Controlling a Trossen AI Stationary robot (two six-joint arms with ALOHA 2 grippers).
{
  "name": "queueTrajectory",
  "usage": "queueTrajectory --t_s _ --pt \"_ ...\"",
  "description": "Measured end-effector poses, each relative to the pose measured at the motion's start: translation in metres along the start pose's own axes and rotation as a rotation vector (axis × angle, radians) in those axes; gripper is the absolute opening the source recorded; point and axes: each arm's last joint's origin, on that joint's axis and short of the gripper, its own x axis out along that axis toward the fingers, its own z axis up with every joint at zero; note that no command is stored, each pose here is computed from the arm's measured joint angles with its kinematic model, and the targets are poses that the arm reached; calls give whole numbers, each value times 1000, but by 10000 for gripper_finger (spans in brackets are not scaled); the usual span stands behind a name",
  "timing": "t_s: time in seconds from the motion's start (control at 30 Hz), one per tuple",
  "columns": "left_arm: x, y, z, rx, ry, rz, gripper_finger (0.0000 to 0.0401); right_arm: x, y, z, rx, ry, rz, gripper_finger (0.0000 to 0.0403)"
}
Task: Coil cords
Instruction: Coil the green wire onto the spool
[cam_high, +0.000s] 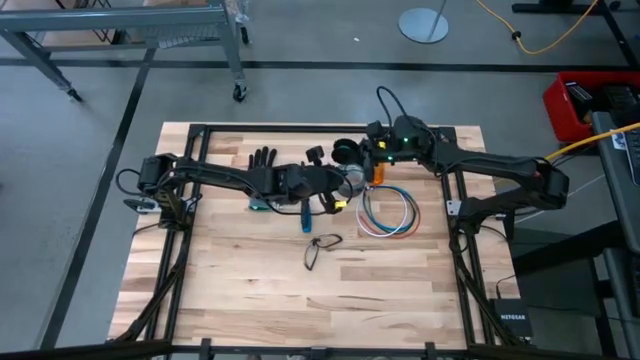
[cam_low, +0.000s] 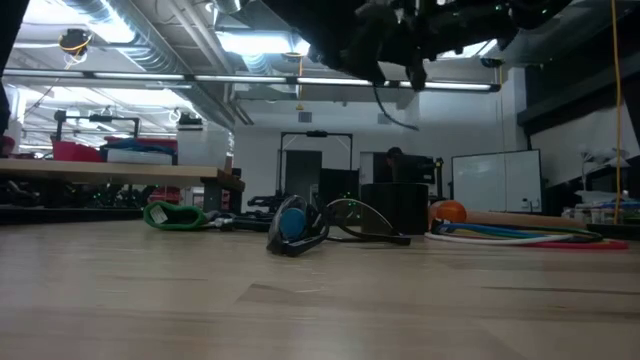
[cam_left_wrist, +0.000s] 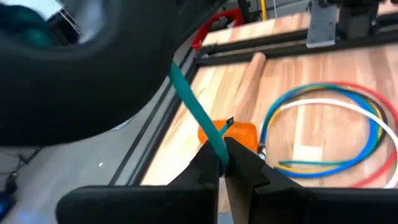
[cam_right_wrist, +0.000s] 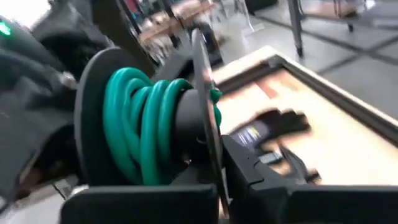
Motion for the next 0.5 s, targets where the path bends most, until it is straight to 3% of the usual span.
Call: queueTrajectory --t_s 0.27,0.5 --pt "1 0 -3 -17 19 1 1 -13 2 -6 -70 103 -69 1" --pt "4 2 -11 -79 74 8 32 -15 2 -5 -95 111 -73 1"
